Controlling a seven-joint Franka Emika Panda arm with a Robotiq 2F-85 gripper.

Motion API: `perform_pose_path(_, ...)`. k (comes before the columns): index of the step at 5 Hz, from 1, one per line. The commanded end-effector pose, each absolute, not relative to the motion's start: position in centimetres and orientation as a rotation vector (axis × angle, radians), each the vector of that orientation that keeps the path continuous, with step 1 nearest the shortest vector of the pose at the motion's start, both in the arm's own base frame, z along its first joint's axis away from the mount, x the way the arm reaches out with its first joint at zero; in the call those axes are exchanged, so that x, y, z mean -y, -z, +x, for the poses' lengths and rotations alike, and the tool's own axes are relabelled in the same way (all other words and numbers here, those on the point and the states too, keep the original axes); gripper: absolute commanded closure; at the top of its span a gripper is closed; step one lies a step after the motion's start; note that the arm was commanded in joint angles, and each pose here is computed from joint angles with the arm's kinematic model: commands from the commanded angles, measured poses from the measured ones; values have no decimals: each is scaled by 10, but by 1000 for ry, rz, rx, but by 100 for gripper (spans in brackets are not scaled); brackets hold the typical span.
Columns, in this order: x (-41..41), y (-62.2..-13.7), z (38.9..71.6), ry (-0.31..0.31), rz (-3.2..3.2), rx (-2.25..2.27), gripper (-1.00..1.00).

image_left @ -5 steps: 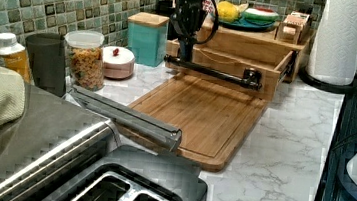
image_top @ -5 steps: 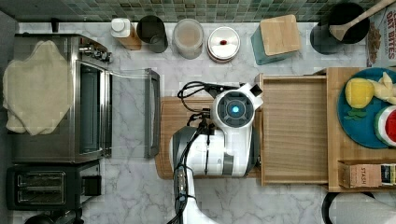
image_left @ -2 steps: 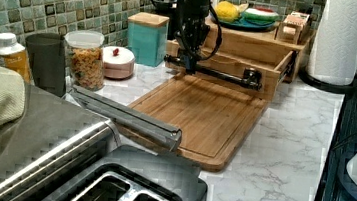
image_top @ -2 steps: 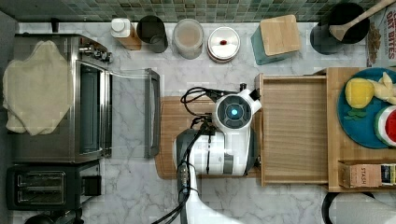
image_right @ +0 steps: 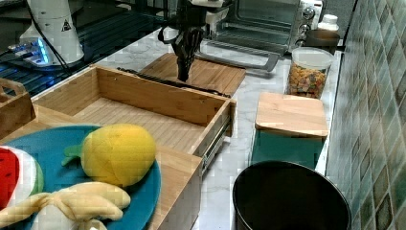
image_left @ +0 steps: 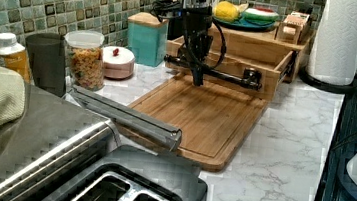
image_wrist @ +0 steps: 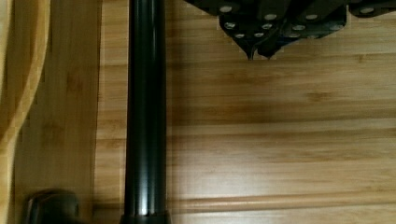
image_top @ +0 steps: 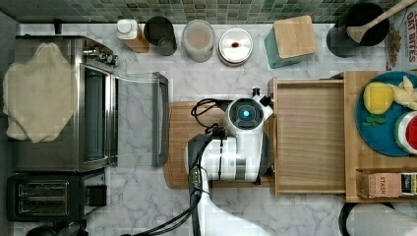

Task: Close the drawer.

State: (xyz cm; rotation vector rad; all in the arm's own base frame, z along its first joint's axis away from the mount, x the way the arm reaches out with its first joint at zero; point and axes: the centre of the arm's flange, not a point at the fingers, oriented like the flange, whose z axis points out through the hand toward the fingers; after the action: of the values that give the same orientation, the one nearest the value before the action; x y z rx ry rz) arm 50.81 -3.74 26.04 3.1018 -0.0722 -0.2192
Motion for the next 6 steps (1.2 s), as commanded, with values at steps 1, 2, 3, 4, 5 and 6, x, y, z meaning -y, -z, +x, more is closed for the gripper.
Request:
perform_pose_path(1,125,-298,512,-40,3022,15,100)
perform_pose_path(2,152,-303,509,3,3032,42,100)
perform_pose_path(3,183,-295,508,42,3060,0,100)
perform_pose_path(4,213,-290,502,30,3074,19,100)
perform_pose_path(5,267,-300,501,134,3068,64,100)
perform_pose_path(6,329,-298,491,166,3032,48,100)
